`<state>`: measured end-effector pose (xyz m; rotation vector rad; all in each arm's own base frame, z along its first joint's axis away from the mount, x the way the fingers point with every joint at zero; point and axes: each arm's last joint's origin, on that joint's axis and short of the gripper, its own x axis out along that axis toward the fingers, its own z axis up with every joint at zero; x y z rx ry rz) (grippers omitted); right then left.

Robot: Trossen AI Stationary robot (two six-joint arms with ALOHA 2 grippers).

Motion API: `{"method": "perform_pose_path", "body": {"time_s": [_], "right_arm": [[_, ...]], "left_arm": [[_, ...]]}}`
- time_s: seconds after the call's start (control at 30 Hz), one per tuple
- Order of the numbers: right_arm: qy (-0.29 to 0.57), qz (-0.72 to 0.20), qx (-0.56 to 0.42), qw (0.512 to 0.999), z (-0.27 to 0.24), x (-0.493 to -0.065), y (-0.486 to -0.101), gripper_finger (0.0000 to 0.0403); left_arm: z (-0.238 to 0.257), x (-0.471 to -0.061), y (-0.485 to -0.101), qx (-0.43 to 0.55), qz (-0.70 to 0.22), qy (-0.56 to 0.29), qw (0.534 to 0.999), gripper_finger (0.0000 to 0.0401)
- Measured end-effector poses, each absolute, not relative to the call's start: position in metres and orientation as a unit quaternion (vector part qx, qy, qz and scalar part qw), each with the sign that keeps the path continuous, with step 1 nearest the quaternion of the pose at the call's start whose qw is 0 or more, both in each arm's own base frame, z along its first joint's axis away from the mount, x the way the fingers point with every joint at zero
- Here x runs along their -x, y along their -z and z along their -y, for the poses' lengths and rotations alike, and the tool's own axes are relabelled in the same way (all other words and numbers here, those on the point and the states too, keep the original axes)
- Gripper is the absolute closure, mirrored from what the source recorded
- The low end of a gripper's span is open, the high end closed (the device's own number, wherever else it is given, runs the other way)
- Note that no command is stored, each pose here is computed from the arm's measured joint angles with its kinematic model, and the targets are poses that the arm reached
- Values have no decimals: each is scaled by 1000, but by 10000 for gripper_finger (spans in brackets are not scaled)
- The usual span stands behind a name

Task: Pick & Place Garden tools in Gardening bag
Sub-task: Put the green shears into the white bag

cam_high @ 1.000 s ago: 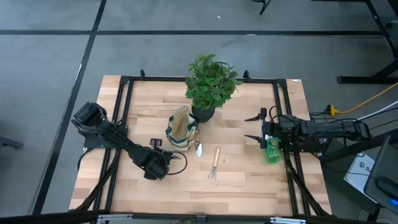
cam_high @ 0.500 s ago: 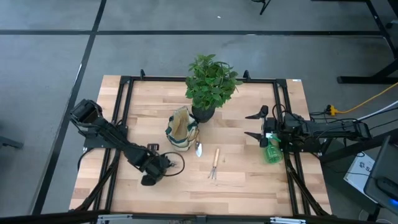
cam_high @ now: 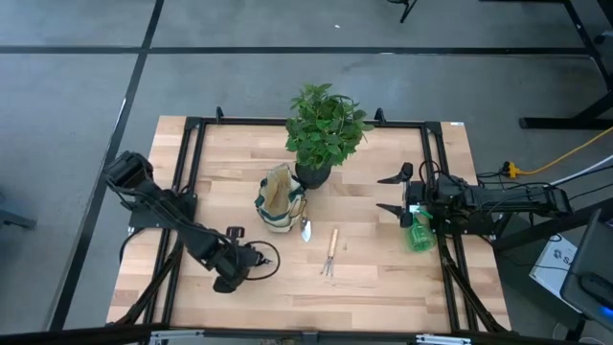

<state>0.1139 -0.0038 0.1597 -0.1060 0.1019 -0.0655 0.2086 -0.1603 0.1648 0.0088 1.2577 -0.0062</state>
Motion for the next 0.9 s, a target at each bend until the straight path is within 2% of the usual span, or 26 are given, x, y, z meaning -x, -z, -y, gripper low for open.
{"method": "perform_pose_path", "body": {"time_s": [0.27,0.53,0.67,0.9], "right_arm": [[33,-51,53,997,4,-114,-160,62],[32,-51,53,997,4,-114,-159,62],[33,-51,53,997,4,-114,-159,62],[33,-51,53,997,4,-114,-159,62]], "left_arm": [[159,-196,-203,-18,-479,-21,877,375],[164,-186,-236,-78,-337,-30,938,375],[162,-189,-249,-93,-287,-36,953,375],[148,-204,-258,-103,-269,-27,957,375]]}}
